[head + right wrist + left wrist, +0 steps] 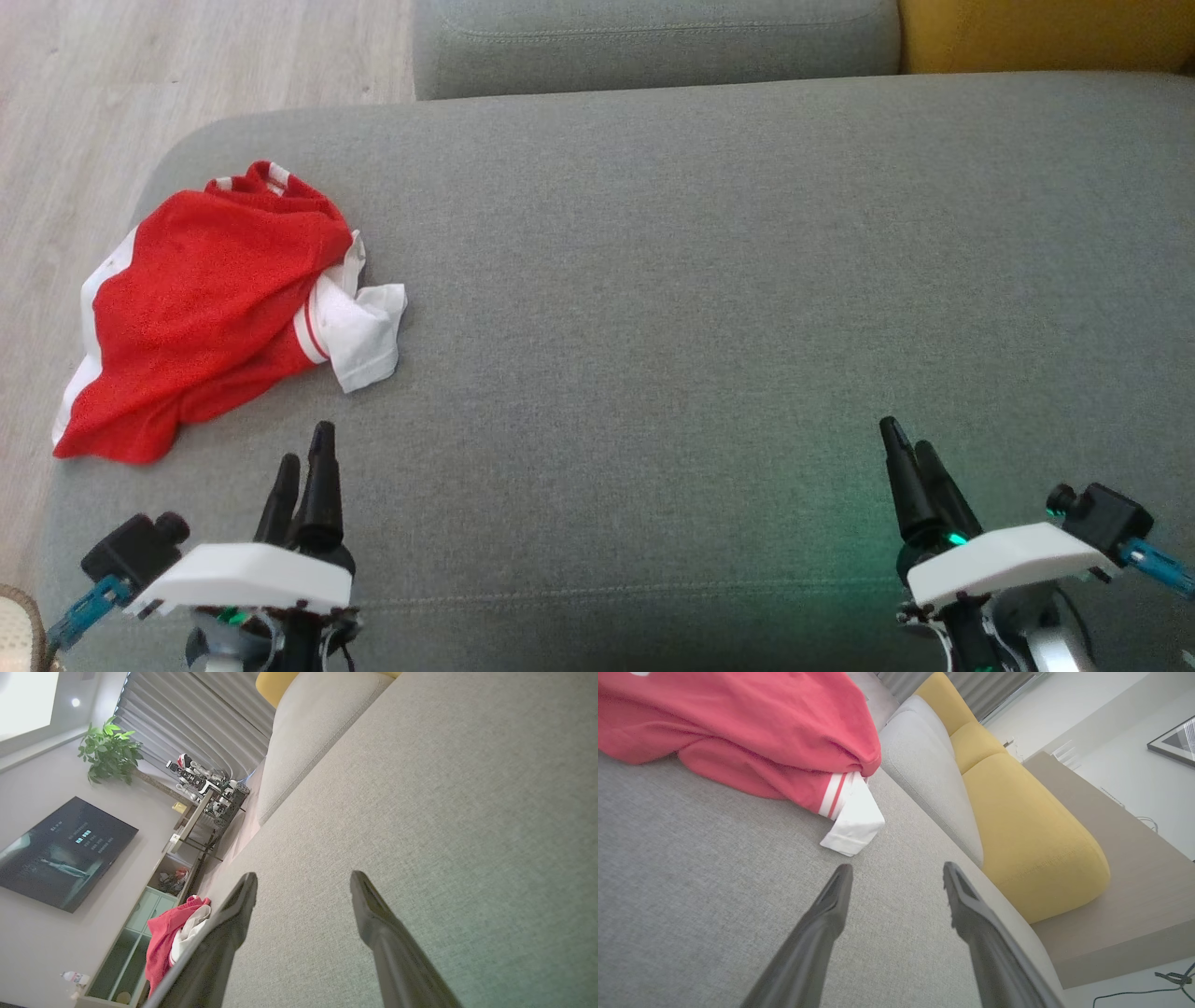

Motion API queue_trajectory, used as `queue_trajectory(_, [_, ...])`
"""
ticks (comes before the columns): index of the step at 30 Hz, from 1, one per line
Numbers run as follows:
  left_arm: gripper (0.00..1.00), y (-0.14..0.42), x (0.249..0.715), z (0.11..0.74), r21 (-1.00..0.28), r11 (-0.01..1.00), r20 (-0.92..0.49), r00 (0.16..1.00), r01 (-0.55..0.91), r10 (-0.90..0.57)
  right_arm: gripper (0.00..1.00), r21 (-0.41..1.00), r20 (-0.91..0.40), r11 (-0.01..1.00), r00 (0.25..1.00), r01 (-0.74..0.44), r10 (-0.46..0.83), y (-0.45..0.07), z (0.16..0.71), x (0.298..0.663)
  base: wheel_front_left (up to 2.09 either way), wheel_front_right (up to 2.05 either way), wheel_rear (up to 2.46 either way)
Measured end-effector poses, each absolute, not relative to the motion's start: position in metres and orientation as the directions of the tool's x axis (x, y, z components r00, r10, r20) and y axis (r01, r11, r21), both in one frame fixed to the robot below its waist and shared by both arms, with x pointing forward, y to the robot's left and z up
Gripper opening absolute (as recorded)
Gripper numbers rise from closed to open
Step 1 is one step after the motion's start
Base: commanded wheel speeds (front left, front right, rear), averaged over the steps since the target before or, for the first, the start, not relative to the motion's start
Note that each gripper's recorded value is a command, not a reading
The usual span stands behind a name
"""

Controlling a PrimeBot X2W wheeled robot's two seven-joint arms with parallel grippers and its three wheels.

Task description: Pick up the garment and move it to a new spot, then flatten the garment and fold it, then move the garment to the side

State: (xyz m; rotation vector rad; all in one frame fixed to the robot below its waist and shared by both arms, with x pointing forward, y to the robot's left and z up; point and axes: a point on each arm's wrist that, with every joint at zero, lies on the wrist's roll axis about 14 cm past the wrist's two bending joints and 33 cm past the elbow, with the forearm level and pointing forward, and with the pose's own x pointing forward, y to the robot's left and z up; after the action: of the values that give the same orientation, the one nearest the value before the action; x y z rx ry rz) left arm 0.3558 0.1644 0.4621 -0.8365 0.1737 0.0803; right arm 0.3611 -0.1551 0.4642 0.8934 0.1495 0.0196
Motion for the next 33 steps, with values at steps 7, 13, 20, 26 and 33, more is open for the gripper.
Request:
queue_trajectory(7, [1.00, 0.160, 0.356, 0.466, -0.663, 0.740, -0.169, 0.986, -0.113, -0.001, 1.00, 0.717, -0.095, 0.696, 0.993, 0.016, 0.075, -0.157, 0.471, 0.364, 0.00, 0.00, 0.00])
queue_trajectory(13, [1.00, 0.162, 0.359, 0.474, -0.609, 0.788, -0.140, 0.990, -0.093, 0.009, 1.00, 0.666, -0.079, 0.746, 0.993, -0.010, 0.084, -0.154, 0.475, 0.364, 0.00, 0.00, 0.00])
queue_trajectory(20, [1.00, 0.157, 0.360, 0.483, -0.541, 0.839, -0.098, 0.995, -0.058, 0.005, 1.00, 0.591, -0.044, 0.804, 0.993, -0.063, 0.110, -0.145, 0.484, 0.369, 0.00, 0.00, 0.00])
queue_trajectory(26, [1.00, 0.157, 0.362, 0.491, -0.483, 0.874, -0.067, 0.998, -0.041, 0.010, 1.00, 0.531, -0.008, 0.841, 0.992, -0.101, 0.125, -0.141, 0.493, 0.371, 0.00, 0.00, 0.00])
queue_trajectory(33, [1.00, 0.158, 0.362, 0.498, -0.406, 0.913, -0.028, 0.999, -0.026, 0.017, 1.00, 0.460, 0.012, 0.877, 0.988, -0.141, 0.152, -0.133, 0.497, 0.371, 0.00, 0.00, 0.00])
